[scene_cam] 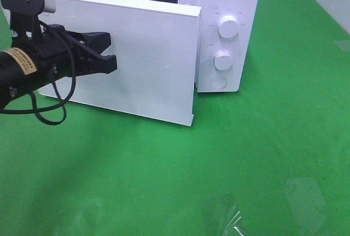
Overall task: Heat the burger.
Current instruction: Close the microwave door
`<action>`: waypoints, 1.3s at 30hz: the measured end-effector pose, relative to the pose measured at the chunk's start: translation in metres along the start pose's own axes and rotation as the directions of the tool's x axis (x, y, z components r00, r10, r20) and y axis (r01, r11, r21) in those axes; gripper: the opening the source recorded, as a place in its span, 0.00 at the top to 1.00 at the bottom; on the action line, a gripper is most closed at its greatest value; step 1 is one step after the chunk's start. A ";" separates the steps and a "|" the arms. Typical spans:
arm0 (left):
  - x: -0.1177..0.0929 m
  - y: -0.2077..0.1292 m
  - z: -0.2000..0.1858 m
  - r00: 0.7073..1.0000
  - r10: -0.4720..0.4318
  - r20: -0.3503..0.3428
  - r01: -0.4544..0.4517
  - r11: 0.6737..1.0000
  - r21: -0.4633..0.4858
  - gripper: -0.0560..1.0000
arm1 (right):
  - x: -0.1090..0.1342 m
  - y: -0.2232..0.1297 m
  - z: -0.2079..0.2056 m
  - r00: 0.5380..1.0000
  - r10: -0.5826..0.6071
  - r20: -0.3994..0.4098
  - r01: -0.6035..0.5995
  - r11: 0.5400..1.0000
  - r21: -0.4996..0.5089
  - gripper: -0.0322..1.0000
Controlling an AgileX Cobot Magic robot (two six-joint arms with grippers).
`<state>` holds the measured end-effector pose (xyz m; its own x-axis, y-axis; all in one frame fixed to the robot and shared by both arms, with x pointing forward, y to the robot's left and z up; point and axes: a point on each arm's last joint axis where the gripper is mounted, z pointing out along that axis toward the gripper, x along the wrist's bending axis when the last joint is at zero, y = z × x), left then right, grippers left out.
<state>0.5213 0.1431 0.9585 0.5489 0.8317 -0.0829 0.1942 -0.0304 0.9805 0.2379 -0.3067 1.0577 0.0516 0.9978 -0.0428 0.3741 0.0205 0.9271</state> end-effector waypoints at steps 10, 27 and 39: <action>-0.016 0.012 0.044 1.000 0.014 0.024 -0.014 1.000 -0.013 0.95 | 0.000 0.000 0.000 1.000 0.000 0.000 0.000 1.000 0.000 0.24; -0.026 0.014 0.086 0.997 0.057 0.048 -0.057 0.998 0.002 0.95 | 0.000 0.000 0.000 1.000 -0.001 0.001 0.001 1.000 0.000 0.24; -0.024 0.013 0.092 0.993 0.120 -0.003 -0.120 0.992 0.032 0.95 | 0.000 0.000 0.000 1.000 -0.001 0.002 0.001 1.000 0.000 0.24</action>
<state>0.5858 0.0717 0.9566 0.5660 0.8236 0.0363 0.1525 -0.1478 0.9772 0.2379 -0.3068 1.0577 0.0527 0.9976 -0.0445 0.3741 0.0216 0.9271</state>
